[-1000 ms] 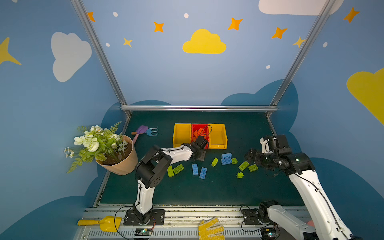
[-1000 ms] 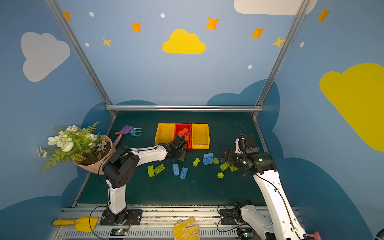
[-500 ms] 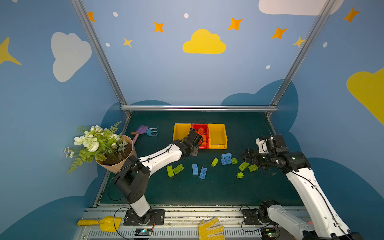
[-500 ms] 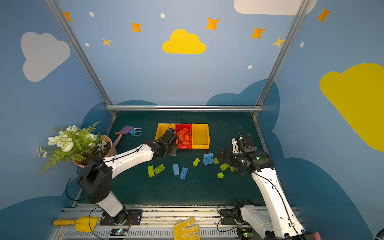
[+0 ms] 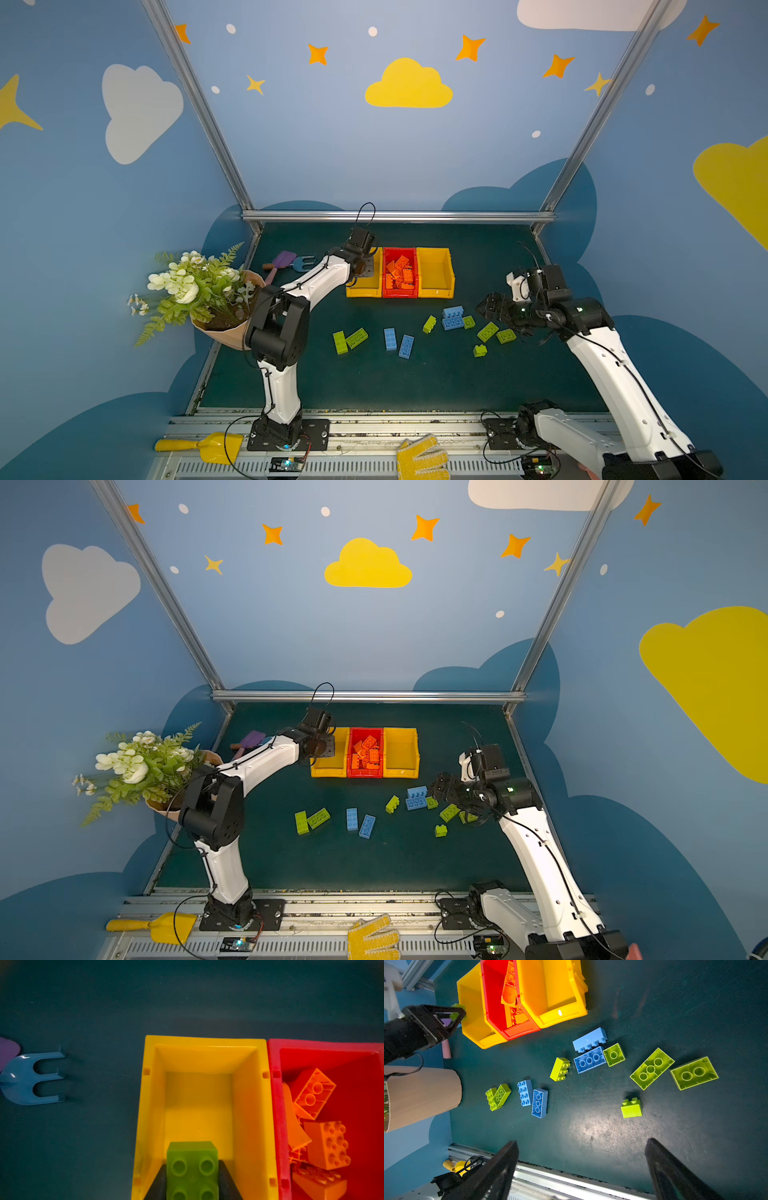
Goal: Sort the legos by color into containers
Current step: 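Carry the green brick into the yellow bin nearest the left gripper and release, then lower the left gripper onto a green brick nearer the robot and grasp it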
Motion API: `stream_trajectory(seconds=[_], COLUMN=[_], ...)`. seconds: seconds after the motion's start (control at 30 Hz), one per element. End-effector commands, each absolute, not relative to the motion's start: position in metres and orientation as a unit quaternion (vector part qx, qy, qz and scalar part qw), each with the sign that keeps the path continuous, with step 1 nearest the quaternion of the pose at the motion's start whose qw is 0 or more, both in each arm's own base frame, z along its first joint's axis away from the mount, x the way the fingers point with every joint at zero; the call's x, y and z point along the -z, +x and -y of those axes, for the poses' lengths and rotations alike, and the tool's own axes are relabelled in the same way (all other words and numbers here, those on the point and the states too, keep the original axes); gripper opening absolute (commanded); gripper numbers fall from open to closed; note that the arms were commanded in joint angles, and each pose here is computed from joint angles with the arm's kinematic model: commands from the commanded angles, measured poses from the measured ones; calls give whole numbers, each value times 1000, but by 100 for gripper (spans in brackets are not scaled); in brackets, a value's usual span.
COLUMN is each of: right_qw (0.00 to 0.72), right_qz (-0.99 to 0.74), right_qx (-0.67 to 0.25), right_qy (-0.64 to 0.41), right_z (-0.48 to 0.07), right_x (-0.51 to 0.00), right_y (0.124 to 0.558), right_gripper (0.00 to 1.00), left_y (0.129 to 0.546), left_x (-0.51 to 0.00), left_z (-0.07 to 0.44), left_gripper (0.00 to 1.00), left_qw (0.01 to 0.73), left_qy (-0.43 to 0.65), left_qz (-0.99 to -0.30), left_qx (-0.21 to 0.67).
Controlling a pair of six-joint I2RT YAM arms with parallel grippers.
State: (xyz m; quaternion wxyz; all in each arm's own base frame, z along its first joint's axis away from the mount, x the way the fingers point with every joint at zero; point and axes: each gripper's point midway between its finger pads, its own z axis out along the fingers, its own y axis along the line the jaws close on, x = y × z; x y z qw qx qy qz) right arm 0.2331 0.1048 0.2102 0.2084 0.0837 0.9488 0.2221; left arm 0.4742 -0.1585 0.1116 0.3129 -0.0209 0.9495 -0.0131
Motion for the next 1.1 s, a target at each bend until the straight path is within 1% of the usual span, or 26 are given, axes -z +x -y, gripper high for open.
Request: stream_trajectory(seconds=[0.0, 0.03, 0.1, 0.17, 0.3, 0.37, 0.47, 0.63, 0.77, 0.9, 1.07], right_qw=[230, 230, 233, 235, 236, 234, 231, 225, 228, 222, 208], right_qz=[-941, -941, -941, -942, -942, -942, -942, -943, -944, -946, -950], right_qx=[-233, -230, -226, -224, -220, -221, -225, -230, -228, -231, -231], right_qy=[86, 87, 89, 89, 91, 91, 89, 81, 66, 59, 44], right_z=[-107, -106, -104, -103, -101, -102, -104, -111, -119, -128, -138], right_x=[-226, -227, -229, -231, -232, -232, -232, -235, -238, -232, -222], right_y=[240, 240, 240, 239, 236, 236, 238, 242, 246, 243, 239], right_gripper=[93, 93, 93, 93, 93, 93, 93, 93, 93, 93, 93], left_y=[480, 482, 487, 490, 489, 485, 473, 438, 397, 361, 333], left_x=[-102, -100, -99, -100, -108, -114, -123, -129, -122, -116, -118], left_z=[161, 161, 163, 163, 166, 166, 165, 145, 121, 105, 94], left_gripper=[33, 37, 53, 67, 83, 89, 100, 100, 100, 100, 100], left_qw=[291, 288, 286, 288, 293, 295, 300, 288, 260, 232, 229], left_qy=[-9, -10, -11, -14, -23, -28, -41, -87, -138, -162, -183], left_qz=[-957, -957, -958, -957, -955, -954, -951, -952, -955, -959, -956], left_qx=[18, 21, 26, 27, 42, 52, 64, 56, 32, 18, 20])
